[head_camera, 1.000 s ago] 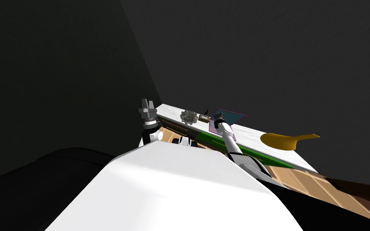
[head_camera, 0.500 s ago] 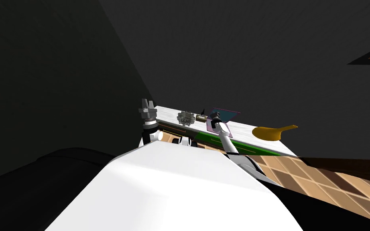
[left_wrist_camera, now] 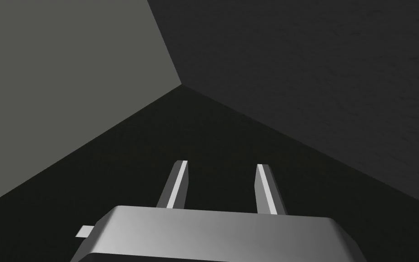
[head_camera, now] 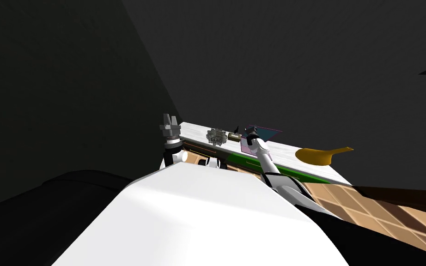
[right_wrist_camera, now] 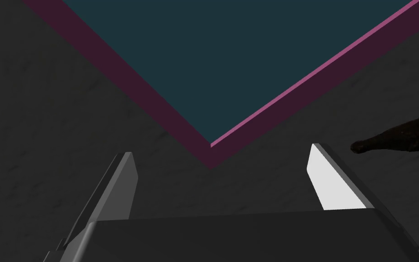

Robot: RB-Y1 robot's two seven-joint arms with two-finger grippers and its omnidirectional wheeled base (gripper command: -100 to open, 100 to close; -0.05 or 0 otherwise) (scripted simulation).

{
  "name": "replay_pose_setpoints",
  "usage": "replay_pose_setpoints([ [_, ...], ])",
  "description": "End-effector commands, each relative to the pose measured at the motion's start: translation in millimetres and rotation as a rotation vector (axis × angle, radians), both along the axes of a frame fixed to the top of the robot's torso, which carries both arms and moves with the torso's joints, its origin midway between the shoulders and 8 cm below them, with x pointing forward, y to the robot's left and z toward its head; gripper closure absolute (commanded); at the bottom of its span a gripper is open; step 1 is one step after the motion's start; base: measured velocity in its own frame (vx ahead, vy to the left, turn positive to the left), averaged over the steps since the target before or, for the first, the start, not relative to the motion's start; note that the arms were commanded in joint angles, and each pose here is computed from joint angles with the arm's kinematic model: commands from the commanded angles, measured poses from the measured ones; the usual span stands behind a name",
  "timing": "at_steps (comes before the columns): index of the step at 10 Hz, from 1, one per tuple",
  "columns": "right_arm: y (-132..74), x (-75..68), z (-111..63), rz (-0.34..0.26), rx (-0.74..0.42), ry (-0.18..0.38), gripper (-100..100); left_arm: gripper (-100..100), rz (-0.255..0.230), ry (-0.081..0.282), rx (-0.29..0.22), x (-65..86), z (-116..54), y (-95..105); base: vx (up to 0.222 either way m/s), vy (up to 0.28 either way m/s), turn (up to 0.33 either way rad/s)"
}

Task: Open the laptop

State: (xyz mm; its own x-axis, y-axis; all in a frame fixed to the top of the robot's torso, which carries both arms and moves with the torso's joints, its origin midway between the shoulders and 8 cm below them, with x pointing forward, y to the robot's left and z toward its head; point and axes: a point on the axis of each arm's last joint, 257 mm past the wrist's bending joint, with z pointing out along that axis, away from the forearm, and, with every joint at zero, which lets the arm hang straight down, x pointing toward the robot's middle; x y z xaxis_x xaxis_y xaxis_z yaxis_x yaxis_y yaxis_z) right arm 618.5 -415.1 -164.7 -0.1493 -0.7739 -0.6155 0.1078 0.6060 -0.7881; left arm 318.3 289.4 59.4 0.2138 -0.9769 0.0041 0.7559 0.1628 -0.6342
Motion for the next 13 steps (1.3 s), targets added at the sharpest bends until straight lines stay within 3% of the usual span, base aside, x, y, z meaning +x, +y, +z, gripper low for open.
replay_pose_setpoints([
  [1,-5.0,2.4,3.8,-0.006,0.002,-0.003,-100,0,0.0,0.0,0.0,0.0,0.0,0.0,0.002,0.02,-0.001],
  [2,-38.4,-2.9,7.2,-0.083,-0.008,-0.007,-100,0,0.0,0.0,0.0,0.0,0.0,0.0,-0.079,-0.089,0.267],
  [3,-42.5,-3.6,9.6,-0.091,-0.005,-0.012,-100,0,0.0,0.0,0.0,0.0,0.1,0.0,-0.085,-0.113,0.423],
  [4,-76.3,-12.1,12.7,-0.17,-0.013,-0.016,-100,0,0.0,0.0,0.0,0.1,0.0,0.0,-0.11,-0.131,0.484],
  [5,-78.9,-12.7,14.1,-0.175,-0.01,-0.019,-100,0,0.0,0.0,0.0,0.1,0.0,0.0,-0.109,-0.139,0.478],
  [6,-109.4,-22.9,15.1,-0.25,-0.019,-0.018,-100,0,0.0,0.0,0.0,0.1,0.0,0.0,-0.128,-0.148,0.433],
  [7,-114.4,-24.5,17.6,-0.26,-0.015,-0.023,-100,0,0.0,0.0,0.0,0.1,0.0,0.0,-0.125,-0.102,0.373],
  [8,-139.7,-35.1,15.7,-0.326,-0.026,-0.016,-100,0,0.0,0.0,0.0,0.1,0.0,0.0,-0.143,-0.107,0.451],
  [9,-148.8,-38.8,20.1,-0.344,-0.017,-0.026,-100,0,0.0,0.0,0.0,0.1,0.0,0.0,-0.115,-0.07,0.372],
  [10,-176.0,-52.6,18.8,-0.416,-0.024,-0.021,-100,0,0.0,0.0,0.0,0.0,0.0,0.0,-0.138,-0.078,0.361],
  [11,-181.8,-55.5,21.4,-0.428,-0.018,-0.027,-100,0,0.0,0.0,0.0,0.0,0.0,0.0,-0.131,-0.085,0.408],
  [12,-207.8,-71.2,19.3,-0.499,-0.024,-0.02,-100,0,0.0,0.0,0.0,0.1,0.0,0.0,-0.17,-0.093,0.448],
  [13,-213.2,-74.2,20.2,-0.511,-0.004,-0.028,-100,0,0.0,0.0,0.0,0.1,0.0,0.0,-0.153,-0.07,0.49],
])
